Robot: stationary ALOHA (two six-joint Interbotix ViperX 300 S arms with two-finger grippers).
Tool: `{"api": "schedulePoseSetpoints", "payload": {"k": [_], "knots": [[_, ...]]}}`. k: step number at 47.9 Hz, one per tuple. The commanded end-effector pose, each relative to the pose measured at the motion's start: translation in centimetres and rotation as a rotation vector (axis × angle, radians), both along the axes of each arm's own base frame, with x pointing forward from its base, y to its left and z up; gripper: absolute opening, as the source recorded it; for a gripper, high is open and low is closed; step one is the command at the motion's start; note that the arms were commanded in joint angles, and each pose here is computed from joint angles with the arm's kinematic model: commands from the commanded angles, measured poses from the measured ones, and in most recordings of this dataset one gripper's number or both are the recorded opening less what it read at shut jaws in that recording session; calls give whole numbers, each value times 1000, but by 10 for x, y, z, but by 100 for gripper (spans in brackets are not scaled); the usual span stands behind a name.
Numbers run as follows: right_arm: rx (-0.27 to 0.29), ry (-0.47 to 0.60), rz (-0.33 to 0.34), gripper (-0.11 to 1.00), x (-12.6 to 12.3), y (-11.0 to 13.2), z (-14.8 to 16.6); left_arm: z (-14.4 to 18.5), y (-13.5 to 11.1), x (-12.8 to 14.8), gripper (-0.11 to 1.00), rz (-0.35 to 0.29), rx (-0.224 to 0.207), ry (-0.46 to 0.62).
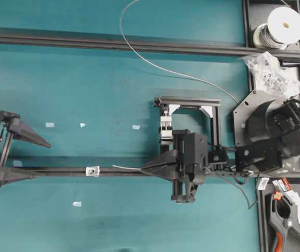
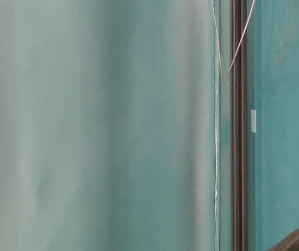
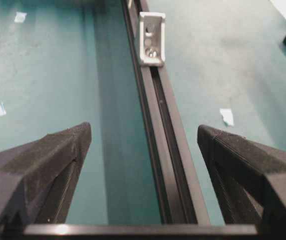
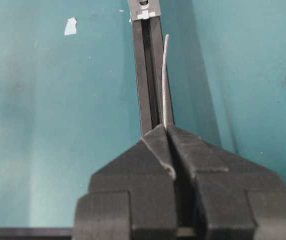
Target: Insert the wire through the hole in the metal fitting.
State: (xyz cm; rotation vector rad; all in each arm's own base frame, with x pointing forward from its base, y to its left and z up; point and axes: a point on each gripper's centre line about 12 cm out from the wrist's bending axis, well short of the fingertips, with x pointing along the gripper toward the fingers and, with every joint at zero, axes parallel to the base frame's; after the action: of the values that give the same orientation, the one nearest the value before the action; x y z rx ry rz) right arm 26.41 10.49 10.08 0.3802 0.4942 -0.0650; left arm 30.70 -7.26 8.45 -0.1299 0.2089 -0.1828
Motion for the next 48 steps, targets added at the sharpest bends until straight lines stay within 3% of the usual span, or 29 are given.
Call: {"api": "schedulePoseSetpoints", "payload": {"k": [1, 48], "knots": [[3, -27, 12, 0, 6, 5, 5, 9, -1, 3, 79, -3, -6, -38], [-43, -85, 59, 0, 17, 13, 20, 10, -2, 5, 79, -6, 6, -45]]}}
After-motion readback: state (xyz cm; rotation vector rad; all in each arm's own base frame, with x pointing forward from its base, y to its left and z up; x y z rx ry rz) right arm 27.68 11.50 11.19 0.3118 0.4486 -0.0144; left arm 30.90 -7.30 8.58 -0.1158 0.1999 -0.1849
